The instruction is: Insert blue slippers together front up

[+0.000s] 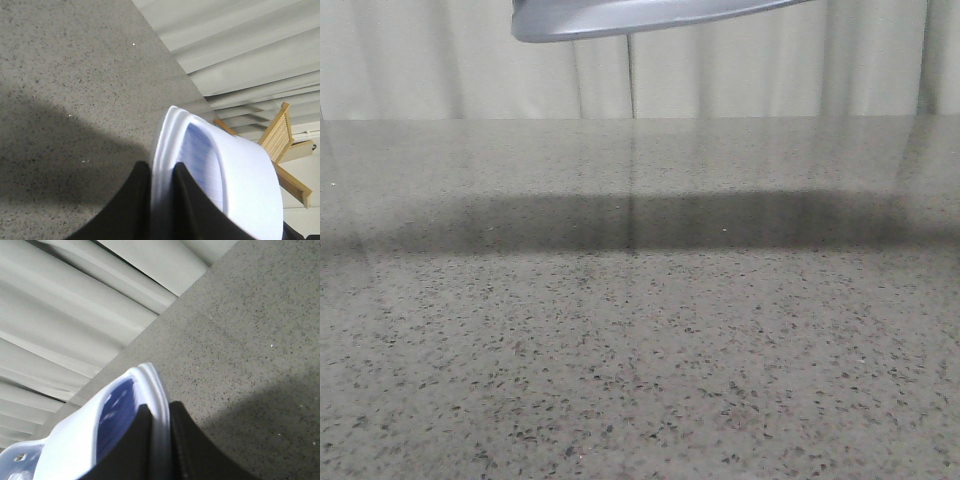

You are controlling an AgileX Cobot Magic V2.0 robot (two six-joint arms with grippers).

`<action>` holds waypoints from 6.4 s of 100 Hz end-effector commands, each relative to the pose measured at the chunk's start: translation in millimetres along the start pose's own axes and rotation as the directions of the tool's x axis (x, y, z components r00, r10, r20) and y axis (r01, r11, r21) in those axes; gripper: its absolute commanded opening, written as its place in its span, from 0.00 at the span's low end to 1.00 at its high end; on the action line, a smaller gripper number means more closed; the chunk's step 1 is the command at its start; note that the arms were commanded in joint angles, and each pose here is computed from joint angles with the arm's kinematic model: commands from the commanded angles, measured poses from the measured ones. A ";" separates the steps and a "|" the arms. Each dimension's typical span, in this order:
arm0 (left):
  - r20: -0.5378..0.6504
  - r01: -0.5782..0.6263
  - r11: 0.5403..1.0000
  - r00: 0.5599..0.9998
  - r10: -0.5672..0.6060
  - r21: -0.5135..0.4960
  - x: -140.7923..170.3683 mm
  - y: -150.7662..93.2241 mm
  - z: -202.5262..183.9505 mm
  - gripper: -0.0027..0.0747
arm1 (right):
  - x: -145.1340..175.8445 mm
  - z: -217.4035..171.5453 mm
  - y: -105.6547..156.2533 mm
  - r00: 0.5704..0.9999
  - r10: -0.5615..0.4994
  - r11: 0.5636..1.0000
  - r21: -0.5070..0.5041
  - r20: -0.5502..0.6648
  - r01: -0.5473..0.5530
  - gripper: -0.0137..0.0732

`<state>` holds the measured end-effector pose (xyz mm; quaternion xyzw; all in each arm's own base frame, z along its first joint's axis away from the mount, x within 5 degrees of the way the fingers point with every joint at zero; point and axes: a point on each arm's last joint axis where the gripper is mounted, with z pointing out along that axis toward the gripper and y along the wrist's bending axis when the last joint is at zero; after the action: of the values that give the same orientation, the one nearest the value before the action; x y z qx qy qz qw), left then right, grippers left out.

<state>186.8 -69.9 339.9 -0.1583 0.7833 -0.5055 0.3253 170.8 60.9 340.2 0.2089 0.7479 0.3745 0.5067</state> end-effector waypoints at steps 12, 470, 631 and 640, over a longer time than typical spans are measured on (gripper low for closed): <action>0.011 0.019 0.995 1.000 -0.020 0.093 -1.7 -16.8 -5.8 0.06 | -12.7 -7.0 20.8 0.995 0.013 0.992 -0.126 0.104 0.001 0.06; -0.104 -0.087 0.983 0.989 0.105 0.162 9.7 -21.5 -6.3 0.06 | 13.4 -6.5 2.3 0.962 0.266 0.953 -0.167 0.053 -0.255 0.03; -0.297 -0.015 0.909 0.943 0.152 0.417 5.7 -29.0 14.3 0.06 | 29.2 -8.5 13.7 0.968 0.247 0.945 -0.207 -0.052 -0.252 0.03; -0.300 -0.016 0.908 0.941 0.155 0.419 6.1 -29.2 14.1 0.06 | 29.0 -8.3 13.2 0.968 0.246 0.946 -0.203 -0.051 -0.251 0.03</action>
<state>207.2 -85.7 337.5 -0.0363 0.7523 -0.5970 0.2762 152.6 82.8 322.0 0.2550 0.6897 0.4968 0.4610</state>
